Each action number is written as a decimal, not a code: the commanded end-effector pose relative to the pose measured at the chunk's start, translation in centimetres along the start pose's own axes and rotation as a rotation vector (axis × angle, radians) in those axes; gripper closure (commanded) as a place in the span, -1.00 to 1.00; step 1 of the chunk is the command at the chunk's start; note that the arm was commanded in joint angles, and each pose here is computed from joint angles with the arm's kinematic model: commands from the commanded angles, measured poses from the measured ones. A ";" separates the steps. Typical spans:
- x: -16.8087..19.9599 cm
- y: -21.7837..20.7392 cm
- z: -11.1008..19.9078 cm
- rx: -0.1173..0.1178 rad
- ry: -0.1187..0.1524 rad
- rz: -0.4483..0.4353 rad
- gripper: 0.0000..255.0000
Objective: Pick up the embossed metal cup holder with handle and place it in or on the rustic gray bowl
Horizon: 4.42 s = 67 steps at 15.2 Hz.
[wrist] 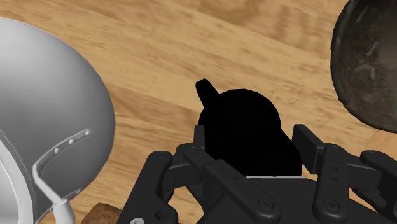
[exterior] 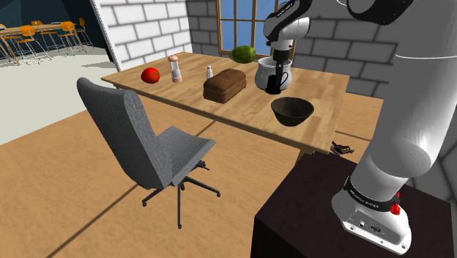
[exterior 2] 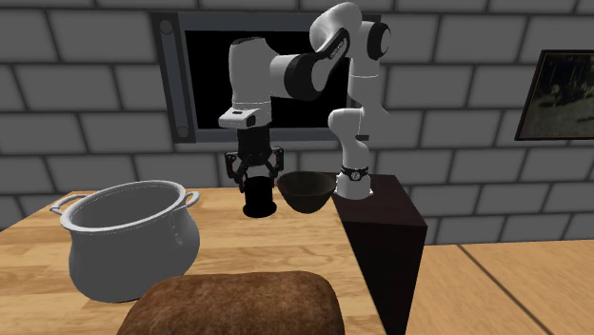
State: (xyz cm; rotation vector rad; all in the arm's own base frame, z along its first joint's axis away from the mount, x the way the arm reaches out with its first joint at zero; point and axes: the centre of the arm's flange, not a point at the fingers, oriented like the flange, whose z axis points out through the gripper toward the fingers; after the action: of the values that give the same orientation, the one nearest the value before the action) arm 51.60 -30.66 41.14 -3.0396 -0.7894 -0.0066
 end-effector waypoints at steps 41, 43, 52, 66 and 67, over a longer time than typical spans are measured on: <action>-7.4 -18.2 -3.8 0.000 0.000 0.000 1.00; -7.4 -18.2 -2.7 0.000 0.000 0.000 1.00; -7.4 -18.2 -1.6 0.000 0.000 0.000 1.00; -7.4 -18.2 -6.6 0.000 0.000 0.000 -1.00; -7.4 -18.2 -6.6 0.000 0.000 0.000 -1.00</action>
State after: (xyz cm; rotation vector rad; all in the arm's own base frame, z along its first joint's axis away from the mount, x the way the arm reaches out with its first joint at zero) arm 36.30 -18.41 47.61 -3.0398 -0.7891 -0.0069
